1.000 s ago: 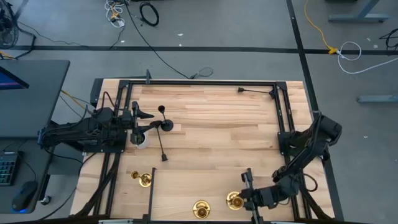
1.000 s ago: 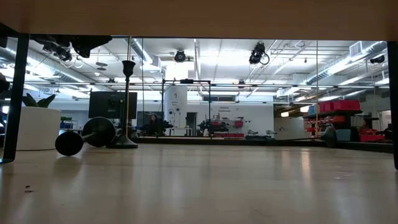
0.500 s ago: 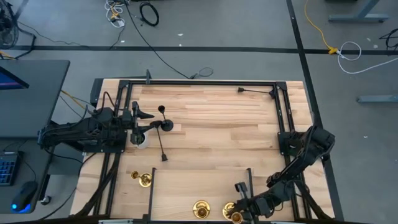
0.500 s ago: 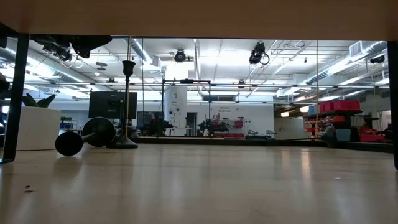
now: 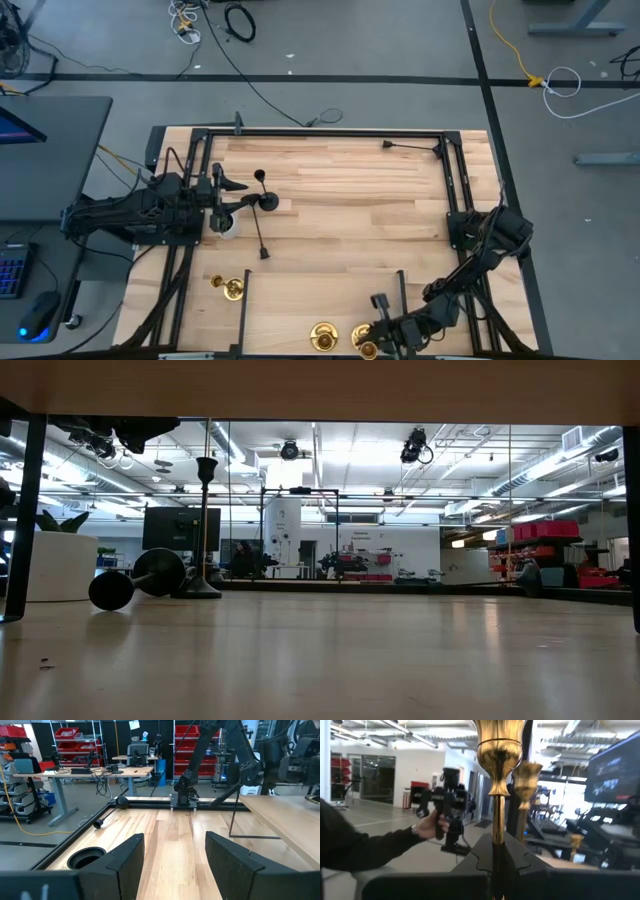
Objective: Pick & Place candle stick holders
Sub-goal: Put the right yellow candlestick on the shelf
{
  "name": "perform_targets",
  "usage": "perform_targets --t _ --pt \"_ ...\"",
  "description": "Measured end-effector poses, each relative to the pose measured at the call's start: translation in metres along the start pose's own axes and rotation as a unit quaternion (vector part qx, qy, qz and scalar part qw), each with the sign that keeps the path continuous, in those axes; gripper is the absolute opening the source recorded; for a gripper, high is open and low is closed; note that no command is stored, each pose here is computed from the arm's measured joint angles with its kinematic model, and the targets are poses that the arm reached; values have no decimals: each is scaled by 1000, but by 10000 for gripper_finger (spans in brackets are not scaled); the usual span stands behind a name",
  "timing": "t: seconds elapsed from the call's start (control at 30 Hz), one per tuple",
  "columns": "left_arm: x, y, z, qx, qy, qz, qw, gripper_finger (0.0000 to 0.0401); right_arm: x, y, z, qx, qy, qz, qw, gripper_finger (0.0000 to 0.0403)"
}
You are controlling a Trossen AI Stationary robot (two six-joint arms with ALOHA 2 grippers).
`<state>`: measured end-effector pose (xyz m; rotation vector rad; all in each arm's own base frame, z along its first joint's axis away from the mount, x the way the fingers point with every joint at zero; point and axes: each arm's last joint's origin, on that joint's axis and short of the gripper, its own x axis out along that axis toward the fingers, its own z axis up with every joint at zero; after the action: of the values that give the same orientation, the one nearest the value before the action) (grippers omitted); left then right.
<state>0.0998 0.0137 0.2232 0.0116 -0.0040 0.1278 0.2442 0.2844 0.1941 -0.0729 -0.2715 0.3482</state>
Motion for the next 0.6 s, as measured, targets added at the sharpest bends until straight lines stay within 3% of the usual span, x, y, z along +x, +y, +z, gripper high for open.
perform_targets --t 0.37,0.6 --pt "0 0 0 1 0 0 1000 211 1 -2 -3 4 20 -20 1000 8" --pt "0 0 0 1 0 0 1000 211 -1 0 -3 9 27 -28 999 37"
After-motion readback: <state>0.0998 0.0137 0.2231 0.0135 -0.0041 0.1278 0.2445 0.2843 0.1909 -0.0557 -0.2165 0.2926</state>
